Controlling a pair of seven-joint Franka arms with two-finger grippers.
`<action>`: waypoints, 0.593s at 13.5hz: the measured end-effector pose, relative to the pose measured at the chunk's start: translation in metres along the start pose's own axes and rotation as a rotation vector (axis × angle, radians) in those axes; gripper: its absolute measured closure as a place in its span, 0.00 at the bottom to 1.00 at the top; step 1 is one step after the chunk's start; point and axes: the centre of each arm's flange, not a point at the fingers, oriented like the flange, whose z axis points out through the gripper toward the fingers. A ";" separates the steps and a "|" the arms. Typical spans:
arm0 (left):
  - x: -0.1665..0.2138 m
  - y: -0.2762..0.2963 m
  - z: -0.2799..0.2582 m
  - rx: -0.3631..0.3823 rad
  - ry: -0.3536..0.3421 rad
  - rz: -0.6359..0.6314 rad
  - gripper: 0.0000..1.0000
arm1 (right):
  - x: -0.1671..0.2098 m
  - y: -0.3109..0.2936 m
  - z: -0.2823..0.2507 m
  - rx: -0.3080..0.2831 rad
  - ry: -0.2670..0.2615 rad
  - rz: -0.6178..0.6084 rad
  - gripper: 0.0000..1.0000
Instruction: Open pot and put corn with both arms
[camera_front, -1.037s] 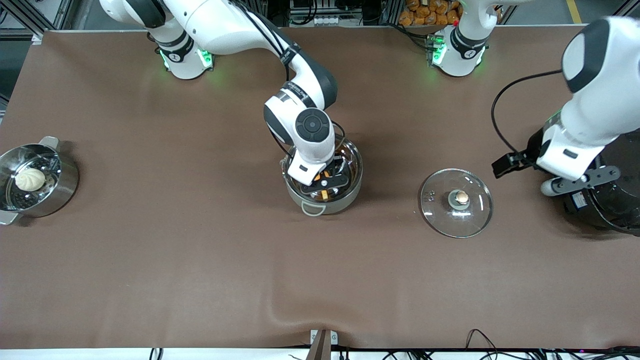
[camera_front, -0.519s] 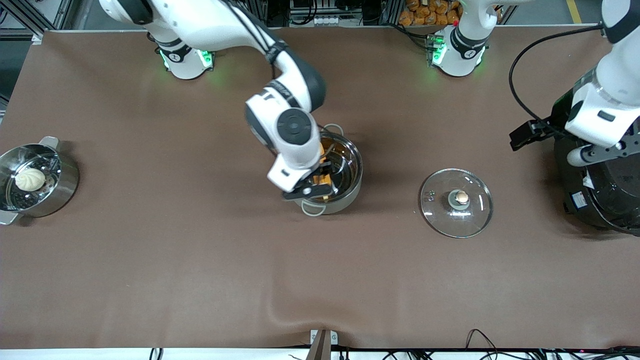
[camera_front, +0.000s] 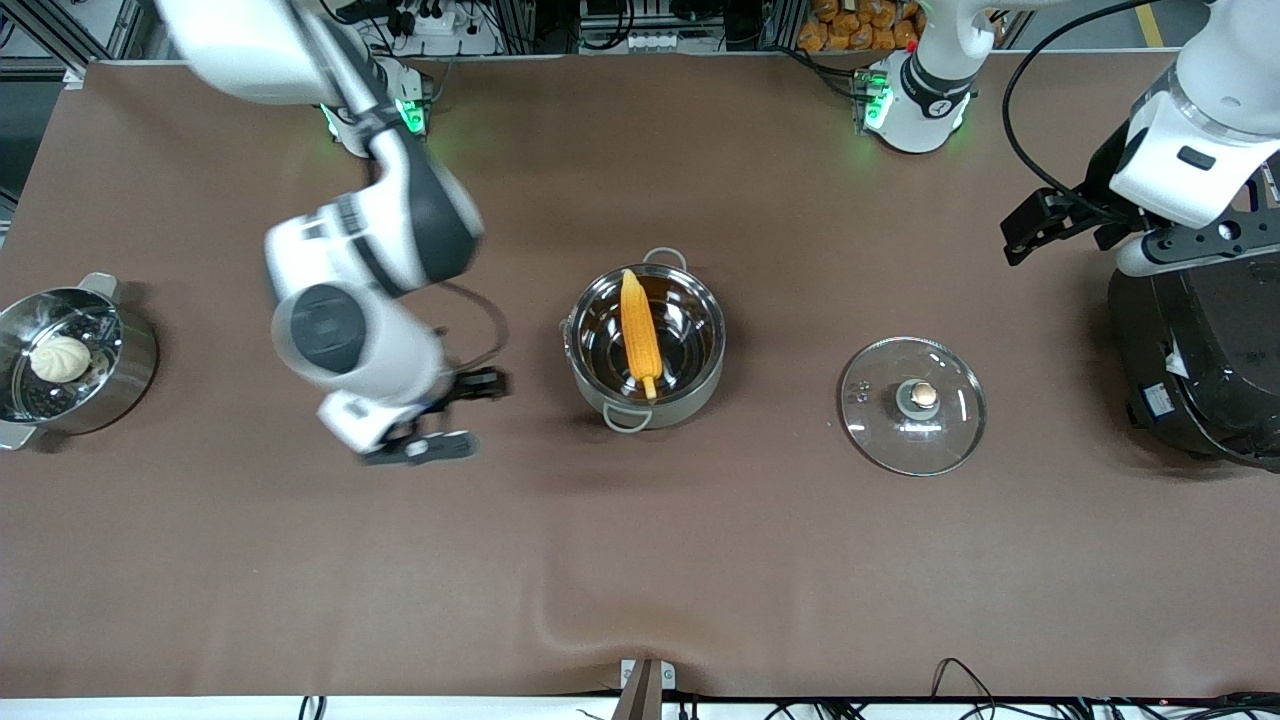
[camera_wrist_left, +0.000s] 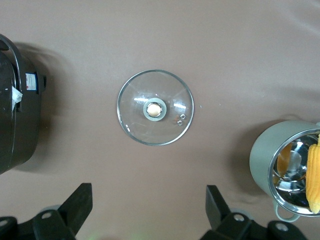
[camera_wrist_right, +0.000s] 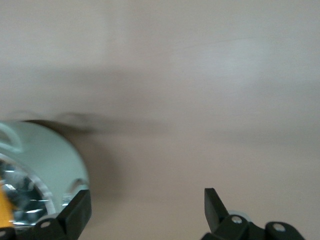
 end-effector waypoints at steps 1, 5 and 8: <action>0.000 -0.001 -0.001 0.000 0.001 -0.002 0.00 | 0.007 0.039 -0.004 0.004 -0.011 -0.001 0.00; -0.002 -0.008 -0.002 0.006 -0.010 -0.013 0.00 | 0.014 0.134 -0.018 -0.058 0.004 0.030 0.00; 0.001 -0.021 0.000 0.011 -0.022 0.013 0.00 | -0.008 0.146 -0.032 -0.082 0.013 0.023 0.00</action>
